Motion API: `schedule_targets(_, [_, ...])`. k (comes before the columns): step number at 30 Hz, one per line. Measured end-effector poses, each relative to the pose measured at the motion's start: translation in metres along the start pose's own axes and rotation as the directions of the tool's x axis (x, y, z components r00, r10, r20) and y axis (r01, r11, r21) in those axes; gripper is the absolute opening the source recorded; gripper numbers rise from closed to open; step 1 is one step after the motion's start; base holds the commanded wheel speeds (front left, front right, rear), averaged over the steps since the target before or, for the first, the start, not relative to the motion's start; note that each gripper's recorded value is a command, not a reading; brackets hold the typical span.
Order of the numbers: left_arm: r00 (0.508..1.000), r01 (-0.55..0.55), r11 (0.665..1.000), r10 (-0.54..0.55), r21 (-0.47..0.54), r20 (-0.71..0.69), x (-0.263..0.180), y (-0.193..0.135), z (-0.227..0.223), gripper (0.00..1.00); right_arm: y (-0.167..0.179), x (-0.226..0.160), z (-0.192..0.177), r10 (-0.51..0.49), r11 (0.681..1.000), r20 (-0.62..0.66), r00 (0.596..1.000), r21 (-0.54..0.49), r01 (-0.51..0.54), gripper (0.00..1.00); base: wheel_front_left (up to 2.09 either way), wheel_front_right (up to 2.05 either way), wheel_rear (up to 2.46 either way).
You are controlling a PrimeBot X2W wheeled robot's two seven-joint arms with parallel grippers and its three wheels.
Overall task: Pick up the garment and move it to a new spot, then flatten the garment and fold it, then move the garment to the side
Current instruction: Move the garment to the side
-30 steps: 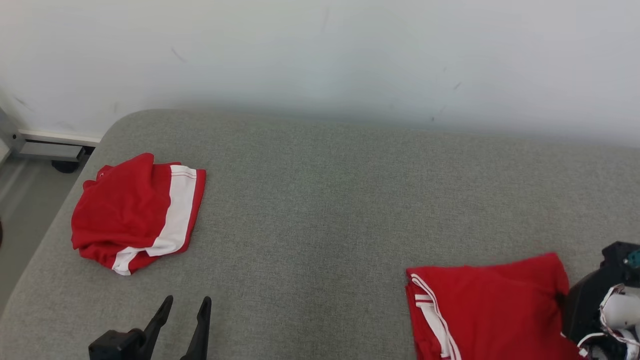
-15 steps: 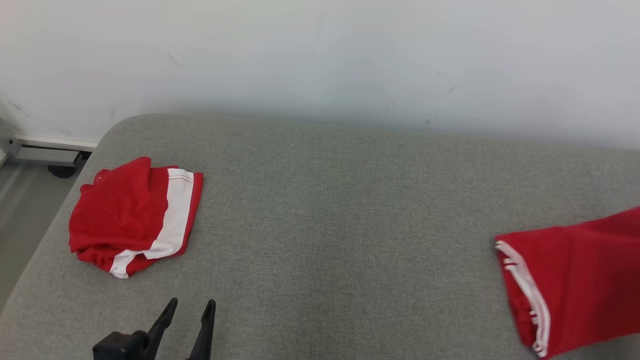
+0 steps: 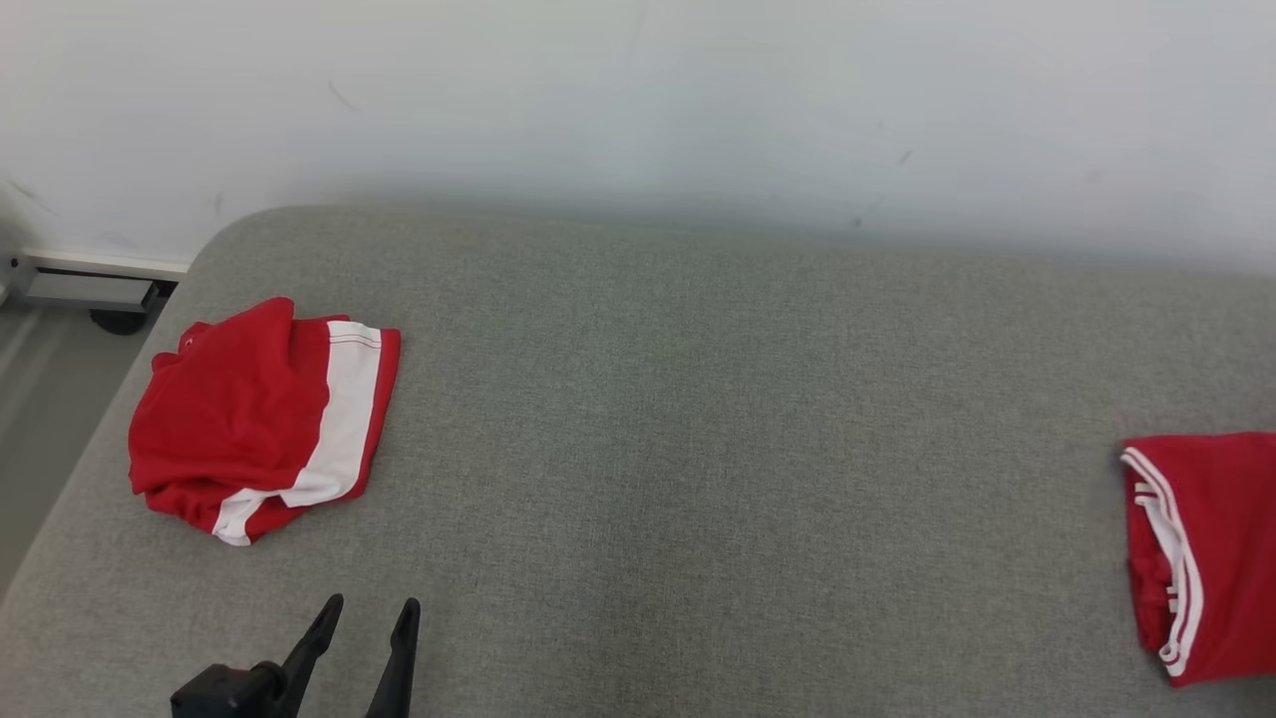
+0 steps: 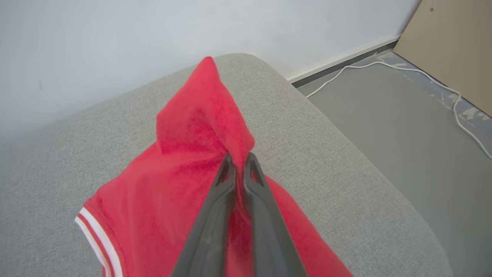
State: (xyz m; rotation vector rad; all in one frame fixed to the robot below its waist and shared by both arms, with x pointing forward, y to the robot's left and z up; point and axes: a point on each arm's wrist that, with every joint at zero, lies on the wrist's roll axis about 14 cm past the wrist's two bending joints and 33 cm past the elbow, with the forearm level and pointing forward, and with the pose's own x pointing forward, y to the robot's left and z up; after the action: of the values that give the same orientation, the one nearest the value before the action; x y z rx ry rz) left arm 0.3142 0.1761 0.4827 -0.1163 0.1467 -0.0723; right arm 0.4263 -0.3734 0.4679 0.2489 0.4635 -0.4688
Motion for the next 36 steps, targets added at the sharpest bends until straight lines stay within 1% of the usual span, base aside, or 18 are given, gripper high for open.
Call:
schedule_targets(3, [1.000, 0.001, 1.000, -0.001, 0.000, -0.010, 0.002, 0.000, -0.001, 1.00, -0.016, 0.001, 0.000, -0.045, 0.999, 0.014, 0.999, 0.007, 0.045, 0.00, 0.00, 0.00, 0.00])
schedule_targets(13, [1.000, -0.002, 1.000, 0.002, 0.002, -0.023, 0.003, 0.001, -0.004, 1.00, -0.024, 0.003, 0.009, -0.068, 0.997, 0.083, 0.994, 0.030, 0.066, 0.00, 0.00, 0.00, 0.00])
schedule_targets(14, [1.000, 0.000, 1.000, 0.001, 0.004, -0.024, 0.003, 0.001, -0.004, 1.00, -0.023, 0.004, 0.012, -0.070, 0.997, 0.095, 0.993, 0.035, 0.067, 0.56, 0.00, 0.00, 0.00])
schedule_targets(15, [1.000, 0.000, 1.000, 0.000, 0.005, -0.025, 0.004, 0.001, -0.003, 1.00, -0.023, 0.004, 0.013, -0.071, 0.997, 0.101, 0.992, 0.034, 0.068, 1.00, 0.00, 0.00, 0.00])
schedule_targets(21, [1.000, 0.001, 1.000, -0.001, 0.012, -0.026, 0.006, 0.002, -0.002, 1.00, -0.023, 0.006, 0.020, -0.075, 0.997, 0.149, 0.986, 0.038, 0.070, 1.00, 0.00, 0.00, 0.00])
schedule_targets(26, [0.999, 0.005, 1.000, -0.004, 0.025, -0.032, 0.007, 0.001, -0.003, 1.00, -0.007, 0.007, 0.034, -0.041, 0.999, 0.207, 0.977, 0.005, 0.041, 1.00, 0.00, 0.00, 0.00])
schedule_targets(30, [1.000, 0.006, 1.000, -0.005, 0.023, -0.027, 0.008, 0.000, -0.002, 1.00, 0.018, 0.005, 0.044, 0.056, 0.997, 0.252, 0.966, -0.068, -0.041, 1.00, 0.00, 0.00, 0.00])
schedule_targets(33, [1.000, 0.000, 1.000, 0.000, 0.024, 0.004, 0.010, 0.002, 0.006, 1.00, 0.042, -0.001, 0.048, 0.139, 0.989, 0.286, 0.948, -0.085, -0.119, 1.00, 0.00, 0.00, 0.00])
schedule_targets(36, [0.999, -0.014, 1.000, 0.013, 0.025, 0.051, 0.011, 0.006, 0.017, 1.00, 0.067, -0.010, 0.046, 0.226, 0.974, 0.311, 0.923, -0.103, -0.204, 1.00, 0.00, 0.00, 0.00])
